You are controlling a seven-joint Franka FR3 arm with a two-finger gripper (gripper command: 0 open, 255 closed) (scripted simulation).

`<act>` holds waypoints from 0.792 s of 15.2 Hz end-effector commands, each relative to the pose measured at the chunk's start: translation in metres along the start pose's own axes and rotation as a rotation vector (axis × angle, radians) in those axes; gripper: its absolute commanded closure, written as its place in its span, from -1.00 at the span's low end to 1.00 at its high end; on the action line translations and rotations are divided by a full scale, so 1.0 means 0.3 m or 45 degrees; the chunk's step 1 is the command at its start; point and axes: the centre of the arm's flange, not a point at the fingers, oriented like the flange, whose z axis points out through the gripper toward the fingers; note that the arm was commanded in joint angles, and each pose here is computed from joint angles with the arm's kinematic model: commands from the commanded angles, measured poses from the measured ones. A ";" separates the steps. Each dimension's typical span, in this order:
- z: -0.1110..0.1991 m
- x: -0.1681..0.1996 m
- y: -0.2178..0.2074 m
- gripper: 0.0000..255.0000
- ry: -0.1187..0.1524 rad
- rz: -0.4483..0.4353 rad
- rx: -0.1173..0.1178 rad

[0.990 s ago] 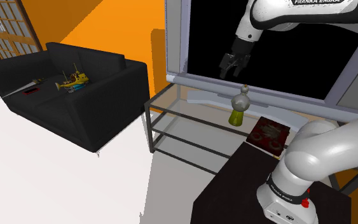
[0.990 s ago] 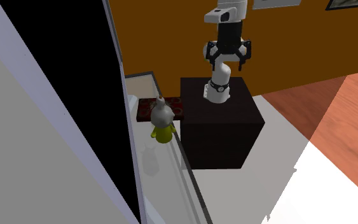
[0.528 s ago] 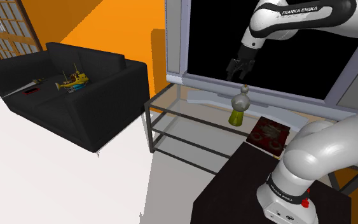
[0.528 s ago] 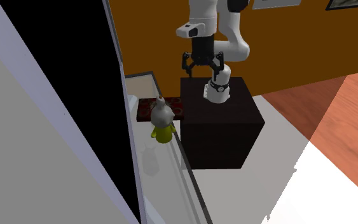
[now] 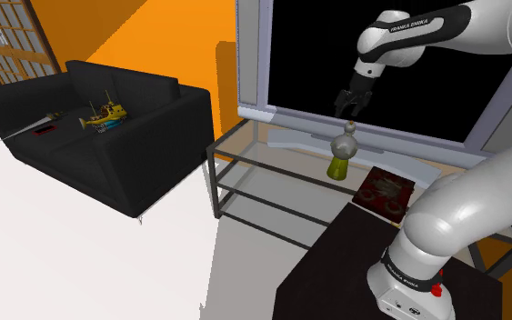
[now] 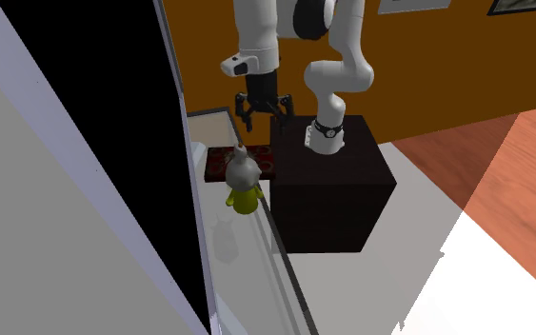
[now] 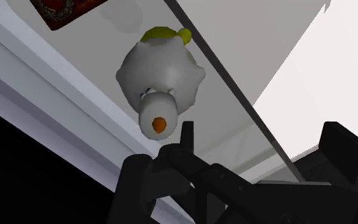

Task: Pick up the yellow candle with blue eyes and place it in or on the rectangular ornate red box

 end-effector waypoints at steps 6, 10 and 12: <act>0.094 0.064 0.268 -1.00 -0.014 0.067 -0.008; 0.164 0.064 0.269 -1.00 -0.014 0.067 -0.008; 0.199 0.063 0.269 -1.00 -0.014 0.067 -0.008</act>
